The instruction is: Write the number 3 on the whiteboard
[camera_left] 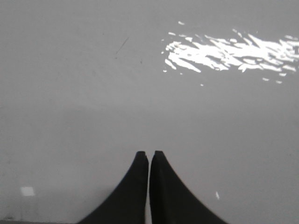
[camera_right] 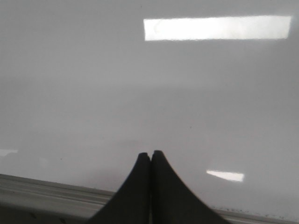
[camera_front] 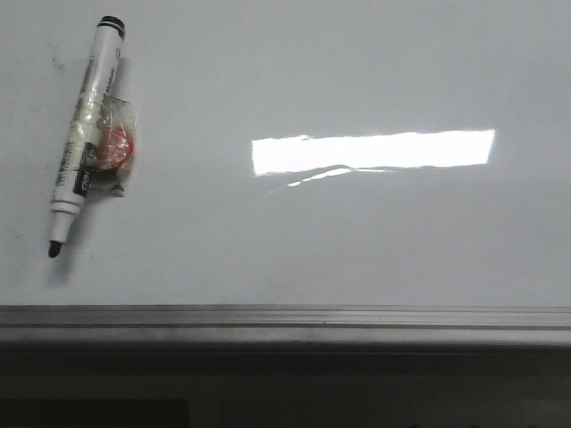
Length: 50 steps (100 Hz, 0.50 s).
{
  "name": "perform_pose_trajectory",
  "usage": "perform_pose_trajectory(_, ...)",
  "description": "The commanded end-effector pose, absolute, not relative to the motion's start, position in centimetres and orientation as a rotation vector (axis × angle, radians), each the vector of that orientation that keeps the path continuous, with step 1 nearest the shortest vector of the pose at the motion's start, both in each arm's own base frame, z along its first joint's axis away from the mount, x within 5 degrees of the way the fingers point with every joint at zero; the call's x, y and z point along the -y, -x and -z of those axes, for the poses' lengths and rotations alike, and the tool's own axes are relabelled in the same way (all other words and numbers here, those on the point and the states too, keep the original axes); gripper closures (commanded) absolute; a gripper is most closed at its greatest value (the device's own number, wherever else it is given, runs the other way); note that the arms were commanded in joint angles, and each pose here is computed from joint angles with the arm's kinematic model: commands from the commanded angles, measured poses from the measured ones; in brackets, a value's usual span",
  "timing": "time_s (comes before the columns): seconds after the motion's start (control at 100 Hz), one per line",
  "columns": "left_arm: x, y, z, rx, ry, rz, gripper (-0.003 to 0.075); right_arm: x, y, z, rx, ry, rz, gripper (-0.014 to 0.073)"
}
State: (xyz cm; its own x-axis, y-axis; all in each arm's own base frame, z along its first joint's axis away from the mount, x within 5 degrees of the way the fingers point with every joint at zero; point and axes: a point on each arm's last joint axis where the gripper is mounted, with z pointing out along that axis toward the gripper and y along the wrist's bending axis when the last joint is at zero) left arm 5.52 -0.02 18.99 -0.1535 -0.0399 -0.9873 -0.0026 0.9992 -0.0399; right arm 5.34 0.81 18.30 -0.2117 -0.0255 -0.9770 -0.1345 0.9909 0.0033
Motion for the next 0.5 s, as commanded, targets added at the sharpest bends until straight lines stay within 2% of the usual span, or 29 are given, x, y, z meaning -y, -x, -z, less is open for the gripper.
perform_pose_trajectory(0.0, 0.1, -5.6, -18.9, -1.632, 0.072, 0.087, 0.0741, -0.7, -5.5, -18.5, -1.688, 0.109, -0.082, 0.0661)
perform_pose_trajectory(0.24, 0.1, -5.6, -19.4, -1.581, 0.074, 0.088, 0.0741, -0.7, -5.5, -19.0, -1.633, 0.064, -0.129, 0.0661)
perform_pose_trajectory(0.35, 0.0, -5.5, -20.3, -1.543, 0.021, 0.028, 0.0741, -0.8, -5.5, -19.0, -1.637, 0.008, -0.200, 0.0661)
perform_pose_trajectory(0.49, -0.1, -5.3, -21.7, -1.605, -0.015, -0.027, 0.0741, -0.9, -5.7, -19.1, -1.658, -0.035, -0.251, 0.0661)
